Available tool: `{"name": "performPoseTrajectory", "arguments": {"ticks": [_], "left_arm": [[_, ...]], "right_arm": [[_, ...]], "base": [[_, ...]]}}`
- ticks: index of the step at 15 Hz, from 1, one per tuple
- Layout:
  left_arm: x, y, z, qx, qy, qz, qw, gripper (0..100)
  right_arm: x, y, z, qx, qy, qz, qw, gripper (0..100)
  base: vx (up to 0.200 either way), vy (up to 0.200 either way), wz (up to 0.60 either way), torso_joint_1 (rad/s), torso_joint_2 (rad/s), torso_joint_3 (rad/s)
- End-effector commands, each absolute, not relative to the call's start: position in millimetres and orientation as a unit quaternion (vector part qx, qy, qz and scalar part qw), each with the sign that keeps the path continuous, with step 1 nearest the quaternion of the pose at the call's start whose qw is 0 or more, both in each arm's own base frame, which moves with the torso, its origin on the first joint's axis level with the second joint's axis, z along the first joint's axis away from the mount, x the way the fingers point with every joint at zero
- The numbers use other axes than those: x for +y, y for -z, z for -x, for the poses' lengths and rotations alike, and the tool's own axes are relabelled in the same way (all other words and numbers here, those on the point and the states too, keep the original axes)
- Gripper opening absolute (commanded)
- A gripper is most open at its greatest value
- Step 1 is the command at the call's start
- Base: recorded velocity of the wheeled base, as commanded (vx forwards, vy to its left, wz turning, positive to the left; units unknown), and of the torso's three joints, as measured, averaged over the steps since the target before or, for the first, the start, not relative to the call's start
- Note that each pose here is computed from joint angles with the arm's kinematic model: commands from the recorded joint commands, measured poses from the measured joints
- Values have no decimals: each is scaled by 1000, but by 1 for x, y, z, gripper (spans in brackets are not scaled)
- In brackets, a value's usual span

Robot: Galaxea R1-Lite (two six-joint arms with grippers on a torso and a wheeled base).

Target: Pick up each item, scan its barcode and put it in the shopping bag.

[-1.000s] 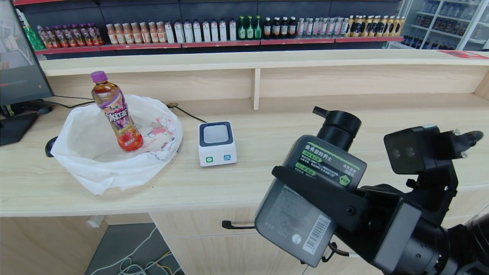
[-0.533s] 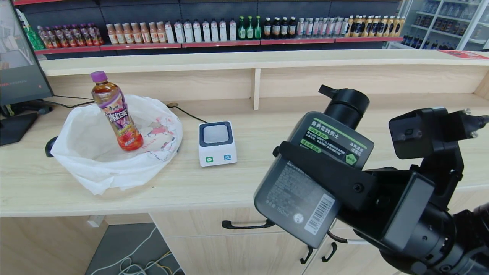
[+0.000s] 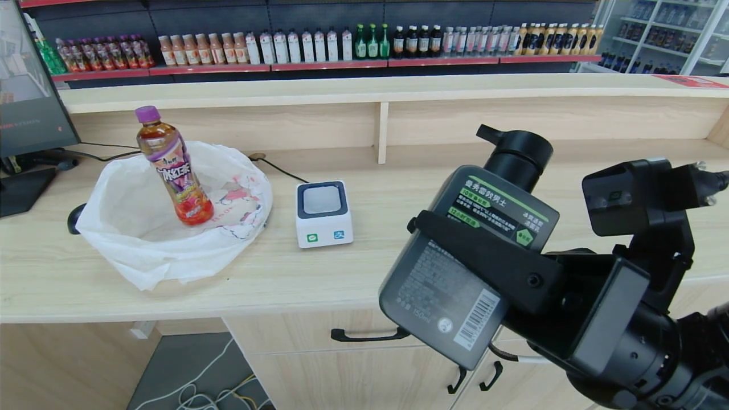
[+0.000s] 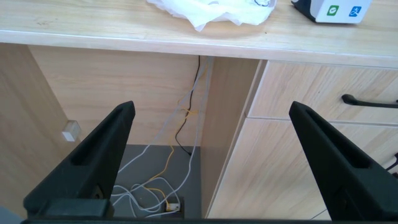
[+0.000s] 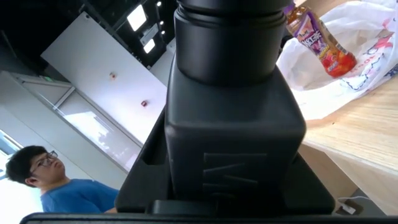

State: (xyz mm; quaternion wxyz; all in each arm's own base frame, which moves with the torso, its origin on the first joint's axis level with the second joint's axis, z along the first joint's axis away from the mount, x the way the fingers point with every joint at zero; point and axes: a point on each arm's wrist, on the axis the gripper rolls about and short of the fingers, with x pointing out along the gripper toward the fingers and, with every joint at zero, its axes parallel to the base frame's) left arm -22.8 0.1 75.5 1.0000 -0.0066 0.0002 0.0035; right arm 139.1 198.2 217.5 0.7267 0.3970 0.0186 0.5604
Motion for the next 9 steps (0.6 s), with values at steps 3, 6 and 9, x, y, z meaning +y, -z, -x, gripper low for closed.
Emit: {"name": "performPoseTrajectory", "arguments": {"ticks": [3, 6, 9], "left_arm": [[0, -75, 23, 0, -4, 7, 1000, 100], [0, -75, 23, 0, -4, 7, 1000, 100], [0, -75, 23, 0, -4, 7, 1000, 100]], "right_arm": [[199, -217, -139, 19, -561, -396, 727, 0], [199, -216, -139, 16, -562, -390, 729, 0], [201, -215, -141, 7, -561, -373, 739, 0]], "base": [[0, 0, 0, 0, 0, 0], [0, 0, 0, 0, 0, 0], [0, 0, 0, 0, 0, 0]]}}
